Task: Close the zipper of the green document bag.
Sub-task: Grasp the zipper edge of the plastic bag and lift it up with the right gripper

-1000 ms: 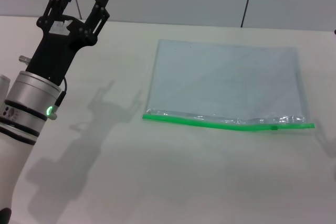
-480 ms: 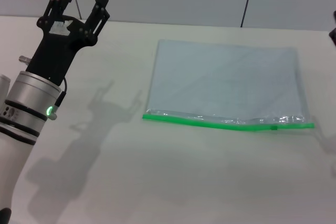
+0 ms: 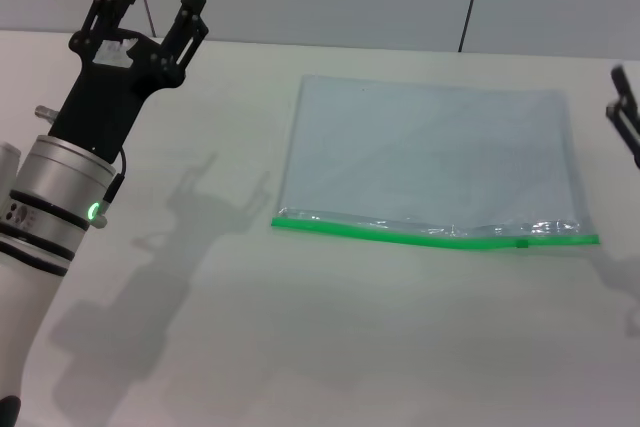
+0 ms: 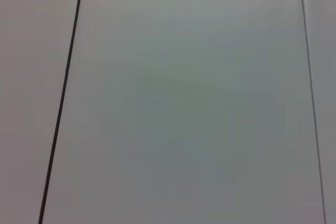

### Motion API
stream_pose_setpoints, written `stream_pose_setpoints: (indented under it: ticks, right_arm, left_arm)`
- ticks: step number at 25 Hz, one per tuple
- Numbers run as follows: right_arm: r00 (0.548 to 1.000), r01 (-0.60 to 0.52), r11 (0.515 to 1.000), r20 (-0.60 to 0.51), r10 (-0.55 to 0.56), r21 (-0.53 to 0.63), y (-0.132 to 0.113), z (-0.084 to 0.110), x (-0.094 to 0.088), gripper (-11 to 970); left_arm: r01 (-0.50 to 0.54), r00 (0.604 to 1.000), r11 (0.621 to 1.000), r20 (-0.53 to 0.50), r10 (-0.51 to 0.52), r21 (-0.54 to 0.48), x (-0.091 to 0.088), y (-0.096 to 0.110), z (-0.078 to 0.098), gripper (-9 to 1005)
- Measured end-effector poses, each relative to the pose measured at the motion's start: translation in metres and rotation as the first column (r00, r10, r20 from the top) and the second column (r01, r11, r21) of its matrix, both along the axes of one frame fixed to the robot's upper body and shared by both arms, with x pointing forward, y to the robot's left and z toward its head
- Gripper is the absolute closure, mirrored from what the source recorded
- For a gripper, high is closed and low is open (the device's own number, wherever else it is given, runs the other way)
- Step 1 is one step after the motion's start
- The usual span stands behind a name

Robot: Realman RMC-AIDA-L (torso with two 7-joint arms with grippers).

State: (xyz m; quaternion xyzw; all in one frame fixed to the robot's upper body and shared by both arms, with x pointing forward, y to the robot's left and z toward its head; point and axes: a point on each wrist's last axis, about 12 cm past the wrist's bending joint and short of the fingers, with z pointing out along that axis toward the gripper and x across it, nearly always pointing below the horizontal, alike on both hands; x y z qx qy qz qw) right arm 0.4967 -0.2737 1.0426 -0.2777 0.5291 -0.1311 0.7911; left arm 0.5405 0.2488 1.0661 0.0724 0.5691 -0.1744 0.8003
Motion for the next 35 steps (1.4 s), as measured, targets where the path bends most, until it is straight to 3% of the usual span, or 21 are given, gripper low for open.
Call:
stream_pose_setpoints:
  ticks: [1,2,6,15,26,35]
  right_arm:
    - [1.000,0.000,1.000,0.000,0.000,0.000,0.000,0.000,0.000,108]
    - [0.999,0.037,0.995,-0.013,-0.039,-0.096,-0.002,-0.008,-0.007,108]
    - [0.996,0.072,0.975,-0.037,-0.082,-0.209,-0.005,-0.018,-0.015,109]
    - [0.982,0.082,0.905,-0.120,-0.145,-0.418,-0.009,-0.040,-0.022,111]
    - [0.947,0.121,0.846,-0.194,-0.255,-0.518,-0.023,-0.055,-0.025,114]
    - [0.952,0.108,0.770,-0.158,-0.263,-0.629,-0.019,-0.058,-0.028,119]
  left_arm:
    - [0.000,1.000,1.000,0.000,0.000,0.000,0.000,0.000,0.000,223]
    - [0.000,1.000,1.000,0.000,0.000,0.000,0.000,0.000,0.000,223]
    - [-0.006,1.000,1.000,-0.001,0.006,0.000,0.000,0.001,0.000,223]
    - [-0.013,1.000,1.000,-0.004,0.013,0.000,-0.001,0.003,-0.001,222]
    - [-0.024,1.000,1.000,-0.001,0.024,0.010,-0.001,0.006,-0.001,222]
    - [-0.026,1.000,1.000,-0.001,0.026,0.010,-0.001,0.007,-0.001,223]
